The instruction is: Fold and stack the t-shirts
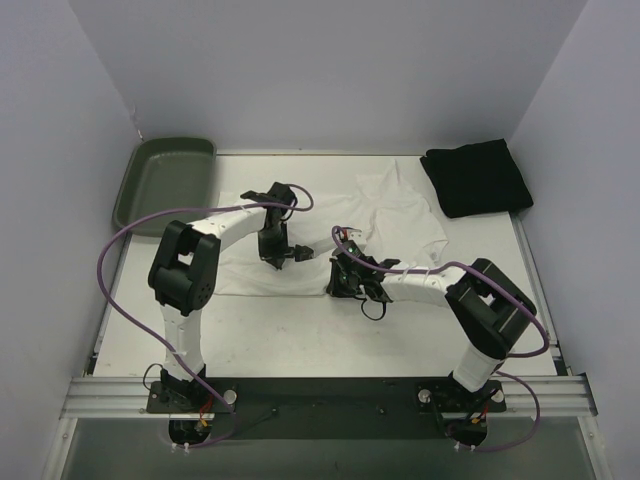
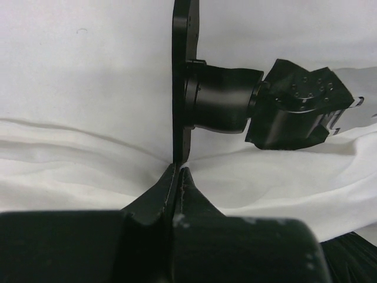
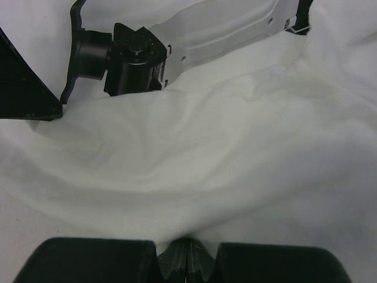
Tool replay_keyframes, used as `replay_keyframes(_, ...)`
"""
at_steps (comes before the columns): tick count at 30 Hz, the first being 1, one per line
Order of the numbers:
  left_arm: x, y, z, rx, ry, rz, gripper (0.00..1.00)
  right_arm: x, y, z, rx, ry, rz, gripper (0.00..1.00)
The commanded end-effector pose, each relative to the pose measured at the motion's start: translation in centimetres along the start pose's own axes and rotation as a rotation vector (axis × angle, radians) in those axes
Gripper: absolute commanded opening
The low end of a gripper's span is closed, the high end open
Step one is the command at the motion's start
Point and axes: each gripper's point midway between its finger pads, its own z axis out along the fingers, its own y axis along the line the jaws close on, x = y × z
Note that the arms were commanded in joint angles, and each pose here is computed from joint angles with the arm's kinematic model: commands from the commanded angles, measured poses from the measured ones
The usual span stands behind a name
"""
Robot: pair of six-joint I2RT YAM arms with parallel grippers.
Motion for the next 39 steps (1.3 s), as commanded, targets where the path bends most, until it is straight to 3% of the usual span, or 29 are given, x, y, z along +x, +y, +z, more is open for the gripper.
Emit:
replay_keyframes(1, -2.6, -0.2, -1.1, 0.007, -0.074, -0.016, 0.00, 2.4, -2.1, -0.4, 0.061, 0.070, -0.007, 0.00)
replay_keyframes(9, -4.9, -0.2, -1.8, 0.008, -0.104, -0.037, 0.00, 2.6, -2.6, -0.9, 0.069, 0.069, -0.013, 0.00)
replay_keyframes(18, -4.9, 0.0, -0.8, -0.002, -0.091, -0.044, 0.01, 2.8, -2.9, -1.1, 0.075, 0.072, -0.013, 0.00)
replay_keyframes(19, -4.9, 0.1, -0.7, -0.009, -0.097, -0.044, 0.05, 2.8, -2.9, -1.1, 0.075, 0.072, -0.011, 0.00)
replay_keyframes(22, -5.3, 0.3, -1.2, -0.014, -0.112, -0.056, 0.33, 2.8, -2.8, -1.2, 0.072, 0.070, -0.011, 0.00)
replay_keyframes(23, -5.3, 0.4, -1.4, -0.015, -0.118, -0.056, 0.53, 2.8, -2.8, -1.2, 0.072, 0.070, -0.011, 0.00)
replay_keyframes(24, -5.5, 0.4, -1.7, -0.016, -0.129, -0.059, 0.64, 2.8, -2.7, -1.2, 0.071, 0.069, -0.013, 0.00)
replay_keyframes(26, -6.1, 0.5, -2.7, -0.016, -0.160, -0.066, 0.86, 2.7, -2.4, -1.3, 0.066, 0.069, -0.014, 0.00)
replay_keyframes(27, -6.2, 0.6, -3.0, -0.018, -0.169, -0.071, 0.91, 2.7, -2.5, -1.3, 0.069, 0.070, -0.013, 0.00)
replay_keyframes(39, -8.8, 0.8, -14.1, 0.080, -0.421, -0.095, 0.94, 0.2, -1.7, -3.1, 0.105, 0.004, -0.064, 0.00)
